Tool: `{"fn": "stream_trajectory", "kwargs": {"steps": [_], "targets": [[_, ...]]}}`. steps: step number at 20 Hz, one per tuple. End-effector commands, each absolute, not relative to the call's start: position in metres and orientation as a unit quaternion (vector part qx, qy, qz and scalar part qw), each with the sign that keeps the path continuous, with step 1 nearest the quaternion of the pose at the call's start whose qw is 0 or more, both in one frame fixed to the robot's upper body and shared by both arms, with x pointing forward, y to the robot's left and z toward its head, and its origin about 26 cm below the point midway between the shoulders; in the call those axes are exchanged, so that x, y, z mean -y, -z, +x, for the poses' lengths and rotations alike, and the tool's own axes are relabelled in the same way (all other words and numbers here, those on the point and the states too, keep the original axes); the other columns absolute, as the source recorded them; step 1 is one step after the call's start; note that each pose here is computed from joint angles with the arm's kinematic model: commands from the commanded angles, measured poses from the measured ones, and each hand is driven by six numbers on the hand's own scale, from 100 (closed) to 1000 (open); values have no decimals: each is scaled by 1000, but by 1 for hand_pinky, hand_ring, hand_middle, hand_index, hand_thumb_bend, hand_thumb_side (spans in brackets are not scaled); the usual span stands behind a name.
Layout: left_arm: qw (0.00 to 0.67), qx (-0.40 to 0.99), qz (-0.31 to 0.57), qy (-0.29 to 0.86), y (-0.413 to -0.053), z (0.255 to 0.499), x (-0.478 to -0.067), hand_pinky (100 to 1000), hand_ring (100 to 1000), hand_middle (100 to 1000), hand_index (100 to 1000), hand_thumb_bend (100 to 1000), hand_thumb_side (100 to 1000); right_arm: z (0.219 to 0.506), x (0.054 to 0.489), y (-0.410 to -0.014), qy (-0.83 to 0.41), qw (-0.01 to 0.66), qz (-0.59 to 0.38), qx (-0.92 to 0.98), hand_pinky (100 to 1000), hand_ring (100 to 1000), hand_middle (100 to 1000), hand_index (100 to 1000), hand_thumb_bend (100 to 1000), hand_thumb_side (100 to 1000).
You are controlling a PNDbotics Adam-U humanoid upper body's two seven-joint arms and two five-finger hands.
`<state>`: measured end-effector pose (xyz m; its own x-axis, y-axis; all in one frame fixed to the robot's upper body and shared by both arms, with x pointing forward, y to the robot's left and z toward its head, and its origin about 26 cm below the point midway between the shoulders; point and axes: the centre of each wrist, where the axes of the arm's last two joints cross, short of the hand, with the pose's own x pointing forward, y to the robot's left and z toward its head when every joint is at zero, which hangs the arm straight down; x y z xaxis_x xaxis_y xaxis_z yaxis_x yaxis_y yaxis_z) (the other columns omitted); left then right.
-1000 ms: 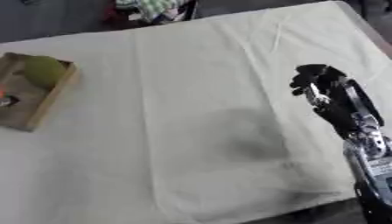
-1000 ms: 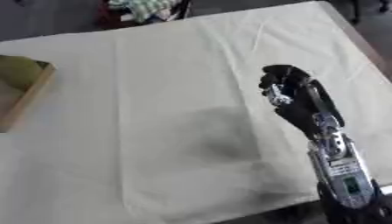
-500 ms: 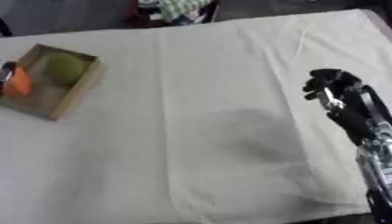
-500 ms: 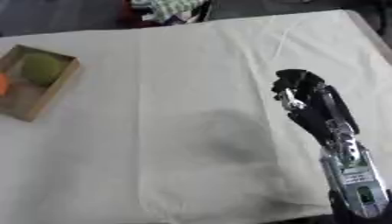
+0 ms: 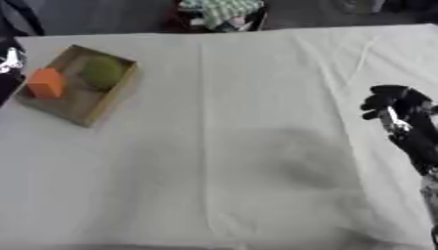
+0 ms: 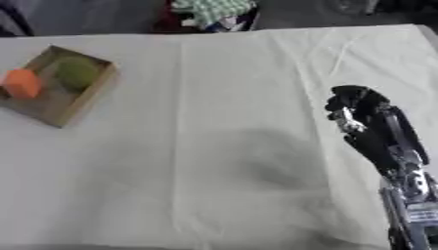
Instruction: Pick up objects on the table and place them in the box.
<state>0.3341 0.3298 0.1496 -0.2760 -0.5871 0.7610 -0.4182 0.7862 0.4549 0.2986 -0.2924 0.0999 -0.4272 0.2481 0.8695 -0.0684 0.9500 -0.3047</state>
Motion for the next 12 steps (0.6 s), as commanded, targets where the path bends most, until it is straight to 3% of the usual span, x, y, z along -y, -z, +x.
{"fn": "stream_trajectory", "kwargs": {"steps": [1, 12], "targets": [[502, 817, 278, 61, -152, 330, -318, 566, 486, 493, 664, 100, 665, 299, 293, -104, -151, 526, -53, 835, 612, 653, 586, 728, 100, 466], [516, 829, 210, 36, -132, 325, -292, 547, 458, 464, 629, 100, 666, 299, 291, -103, -153, 528, -48, 834, 612, 653, 585, 728, 100, 467]]}}
